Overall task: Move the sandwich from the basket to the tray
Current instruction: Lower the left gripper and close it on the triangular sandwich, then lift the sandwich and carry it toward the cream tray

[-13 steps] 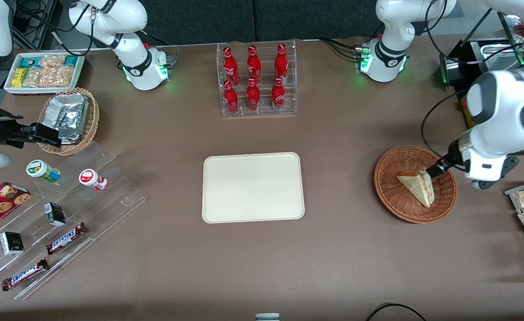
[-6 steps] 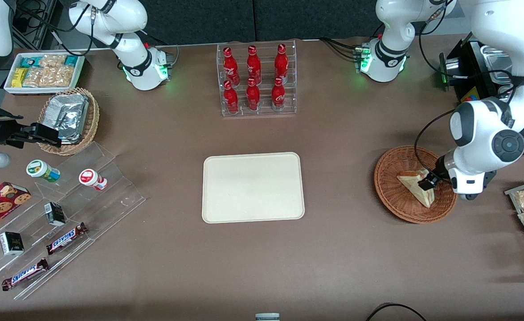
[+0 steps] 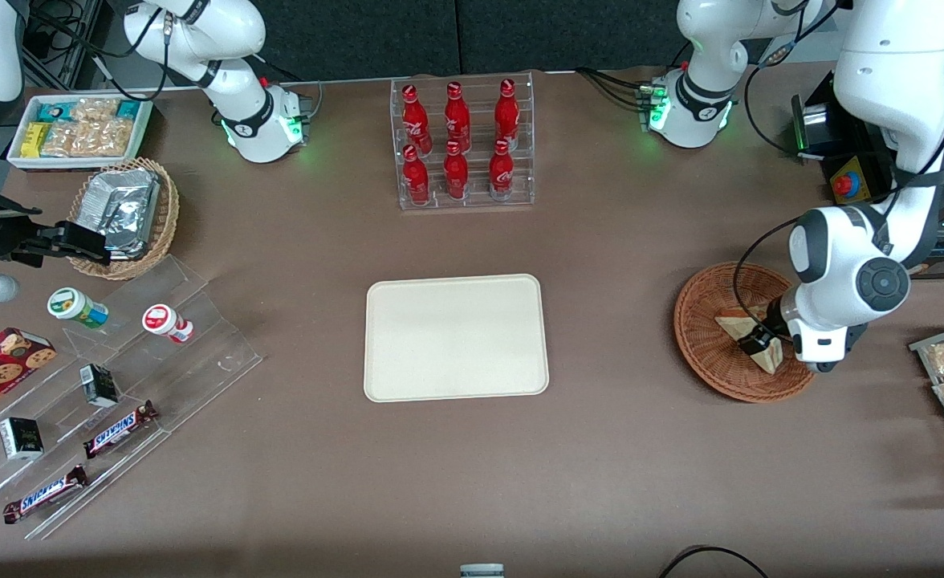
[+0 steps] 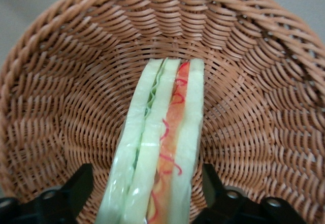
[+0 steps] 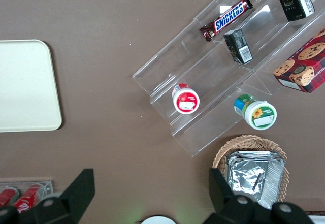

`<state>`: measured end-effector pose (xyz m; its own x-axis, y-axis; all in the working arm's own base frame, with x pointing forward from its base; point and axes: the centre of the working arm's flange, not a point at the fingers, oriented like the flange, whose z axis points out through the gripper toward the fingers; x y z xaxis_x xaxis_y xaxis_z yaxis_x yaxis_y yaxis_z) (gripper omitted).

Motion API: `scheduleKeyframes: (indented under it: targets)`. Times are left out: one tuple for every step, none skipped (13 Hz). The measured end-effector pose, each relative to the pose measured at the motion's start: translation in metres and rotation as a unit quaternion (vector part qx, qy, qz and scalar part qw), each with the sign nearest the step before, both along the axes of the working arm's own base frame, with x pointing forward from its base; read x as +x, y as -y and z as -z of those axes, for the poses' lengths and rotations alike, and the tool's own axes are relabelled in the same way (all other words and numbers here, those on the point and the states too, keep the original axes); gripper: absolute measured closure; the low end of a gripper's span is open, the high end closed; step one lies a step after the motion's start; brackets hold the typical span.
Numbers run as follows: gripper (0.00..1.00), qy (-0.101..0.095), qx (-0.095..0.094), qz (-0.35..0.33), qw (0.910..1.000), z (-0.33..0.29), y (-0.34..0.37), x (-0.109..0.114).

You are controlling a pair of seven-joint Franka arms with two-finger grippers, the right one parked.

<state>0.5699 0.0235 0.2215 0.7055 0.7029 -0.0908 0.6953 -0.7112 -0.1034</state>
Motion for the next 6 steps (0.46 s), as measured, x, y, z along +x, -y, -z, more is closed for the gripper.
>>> scheduleKeyframes:
  targets:
    - [0.22,-0.001,0.000,0.000,1.0000,0.004,0.000,0.000]
    - [0.34,0.001,0.000,0.000,1.0000,0.004,0.000,0.000]
    - [0.46,0.003,0.000,0.001,1.0000,0.003,0.001,0.001]
    - [0.56,0.005,0.000,0.001,1.0000,0.001,0.001,0.003]
    - [0.62,0.010,0.000,0.001,1.0000,-0.004,0.001,0.006]
    - [0.64,0.010,0.000,0.001,1.0000,-0.013,0.002,0.011]
